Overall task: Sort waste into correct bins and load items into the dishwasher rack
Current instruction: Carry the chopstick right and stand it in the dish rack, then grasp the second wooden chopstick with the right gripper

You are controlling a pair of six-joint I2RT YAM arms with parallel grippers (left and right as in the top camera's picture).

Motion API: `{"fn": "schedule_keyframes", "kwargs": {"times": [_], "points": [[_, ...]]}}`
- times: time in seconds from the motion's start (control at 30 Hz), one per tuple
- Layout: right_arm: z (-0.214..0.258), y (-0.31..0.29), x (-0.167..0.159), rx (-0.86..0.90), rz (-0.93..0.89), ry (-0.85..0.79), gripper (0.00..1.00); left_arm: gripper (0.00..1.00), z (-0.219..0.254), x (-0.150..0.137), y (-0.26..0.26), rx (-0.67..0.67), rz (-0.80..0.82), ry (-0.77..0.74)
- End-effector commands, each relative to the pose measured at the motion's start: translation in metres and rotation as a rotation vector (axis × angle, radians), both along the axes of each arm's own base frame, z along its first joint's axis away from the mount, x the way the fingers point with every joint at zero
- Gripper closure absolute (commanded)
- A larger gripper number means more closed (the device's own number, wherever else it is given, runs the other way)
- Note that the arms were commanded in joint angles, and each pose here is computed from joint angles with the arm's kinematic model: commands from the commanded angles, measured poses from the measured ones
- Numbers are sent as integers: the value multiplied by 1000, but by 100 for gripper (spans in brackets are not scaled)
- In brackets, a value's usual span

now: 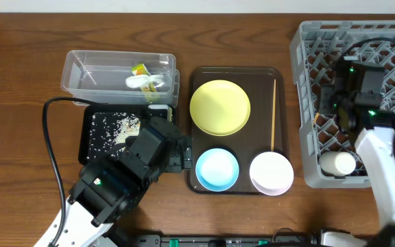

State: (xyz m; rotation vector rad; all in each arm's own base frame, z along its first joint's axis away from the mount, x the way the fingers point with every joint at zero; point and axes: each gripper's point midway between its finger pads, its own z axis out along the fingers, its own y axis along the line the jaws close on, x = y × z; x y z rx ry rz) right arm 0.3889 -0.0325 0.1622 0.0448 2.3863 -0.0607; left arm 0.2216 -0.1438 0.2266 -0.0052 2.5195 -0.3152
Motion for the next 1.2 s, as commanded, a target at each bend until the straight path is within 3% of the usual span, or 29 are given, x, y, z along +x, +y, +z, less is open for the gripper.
{"fn": "schedule_keyframes", "kwargs": {"times": [0.0, 0.1, 0.17, 0.2, 0.27, 0.67, 0.8, 0.87, 0.9, 0.93, 0.97, 1.0, 1.03, 1.13, 1.17], "points": [[31, 8, -4, 48, 0, -81, 56, 9, 5, 2, 3, 5, 9, -20], [38, 16, -15, 57, 11, -79, 58, 9, 5, 2, 3, 5, 9, -20], [33, 14, -21, 75, -28, -48, 74, 9, 5, 2, 3, 5, 9, -20], [27, 7, -24, 97, -94, -29, 87, 9, 5, 2, 3, 5, 9, -20], [23, 0, -25, 144, -162, -15, 97, 9, 5, 2, 3, 5, 9, -20], [22, 45, -28, 366, 15, 20, 96, 9, 5, 2, 3, 5, 9, -20], [24, 84, -43, 425, 232, 63, 99, 9, 5, 2, 3, 5, 9, -20], [22, 99, -47, 424, 272, 83, 91, 9, 5, 2, 3, 5, 9, -20], [20, 107, -49, 418, 292, 94, 78, 9, 5, 2, 3, 5, 9, -20], [18, 115, -51, 405, 310, 105, 71, 9, 5, 2, 3, 5, 9, -20], [13, 122, -52, 383, 322, 120, 53, 9, 5, 2, 3, 5, 9, -20], [8, 126, -52, 356, 324, 137, 26, 9, 5, 2, 3, 5, 9, -20], [-1, 129, -52, 320, 307, 160, 17, 9, 5, 2, 3, 5, 9, -20], [-30, 125, -48, 199, 204, 229, 24, 9, 5, 2, 3, 5, 9, -20], [-41, 121, -46, 169, 154, 254, 35, 9, 5, 2, 3, 5, 9, -20]]}}
